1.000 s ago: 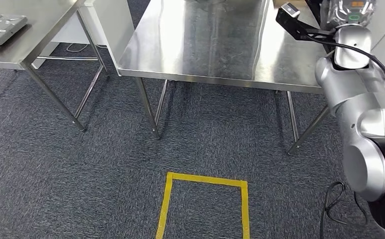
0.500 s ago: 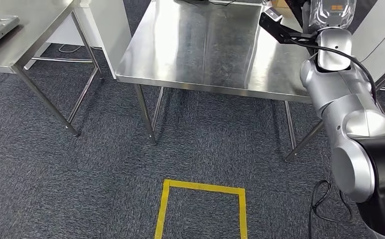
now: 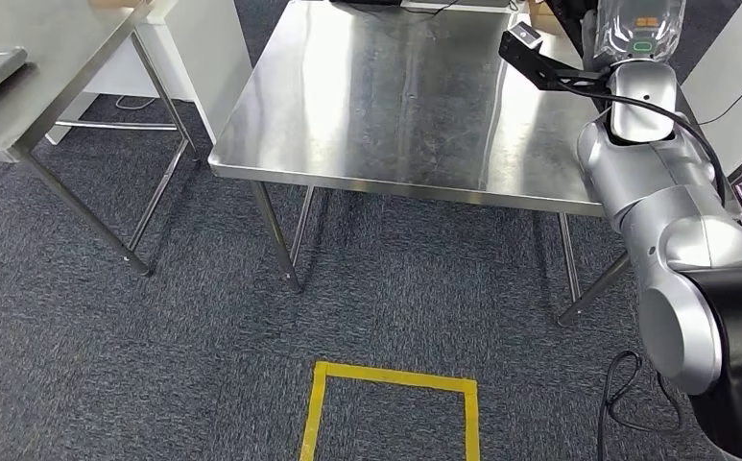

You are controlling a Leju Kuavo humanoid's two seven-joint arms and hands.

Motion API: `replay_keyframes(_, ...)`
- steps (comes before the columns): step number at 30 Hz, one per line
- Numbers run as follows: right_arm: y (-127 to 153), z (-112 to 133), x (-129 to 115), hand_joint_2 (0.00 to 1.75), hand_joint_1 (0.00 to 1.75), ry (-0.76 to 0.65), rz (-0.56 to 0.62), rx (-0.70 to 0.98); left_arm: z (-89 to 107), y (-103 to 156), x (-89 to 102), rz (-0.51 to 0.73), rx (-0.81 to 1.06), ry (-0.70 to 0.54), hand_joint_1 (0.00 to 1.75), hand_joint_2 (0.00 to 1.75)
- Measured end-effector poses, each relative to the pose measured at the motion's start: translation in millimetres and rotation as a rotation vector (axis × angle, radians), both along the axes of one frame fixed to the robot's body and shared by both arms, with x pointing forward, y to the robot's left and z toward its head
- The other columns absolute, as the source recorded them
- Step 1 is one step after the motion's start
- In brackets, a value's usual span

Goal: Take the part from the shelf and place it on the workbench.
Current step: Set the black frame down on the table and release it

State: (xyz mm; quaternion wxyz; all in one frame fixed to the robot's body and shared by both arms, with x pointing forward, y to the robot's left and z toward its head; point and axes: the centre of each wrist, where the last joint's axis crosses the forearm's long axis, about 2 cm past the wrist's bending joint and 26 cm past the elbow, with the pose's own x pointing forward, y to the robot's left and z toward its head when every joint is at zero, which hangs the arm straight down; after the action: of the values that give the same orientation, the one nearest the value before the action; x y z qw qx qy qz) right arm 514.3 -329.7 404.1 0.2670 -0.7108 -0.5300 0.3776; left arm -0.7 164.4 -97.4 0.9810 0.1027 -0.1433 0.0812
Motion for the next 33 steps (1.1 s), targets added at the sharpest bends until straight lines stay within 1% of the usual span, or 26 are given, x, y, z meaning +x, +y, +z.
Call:
replay_keyframes(7,5,-5,0,1.75,1.75,0.01,0.008,-0.001,0.0,0,-0.9,0.002,0.0,0.004,0.0,1.75)
replay_keyframes(17,6,6,1,1.75,1.75,-0.001,0.01,-0.002,0.6,-3,-1.2,0.01,-0.005,0.002,0.0,1.75)
replay_keyframes(21,3,2,1,1.75,1.75,0.021,0.008,-0.008,0.6,-3,-1.8,0.018,-0.004,-0.003,0.0,1.75)
replay_keyframes(27,-6,7,0,1.75,1.75,0.031,0.0,-0.019,0.5,-2,-2.8,0.032,-0.004,-0.009,0.0,1.75)
replay_keyframes(33,-9,11,0,1.75,1.75,0.025,-0.001,-0.023,0.3,-2,-3.2,0.043,-0.002,-0.009,0.0,1.75)
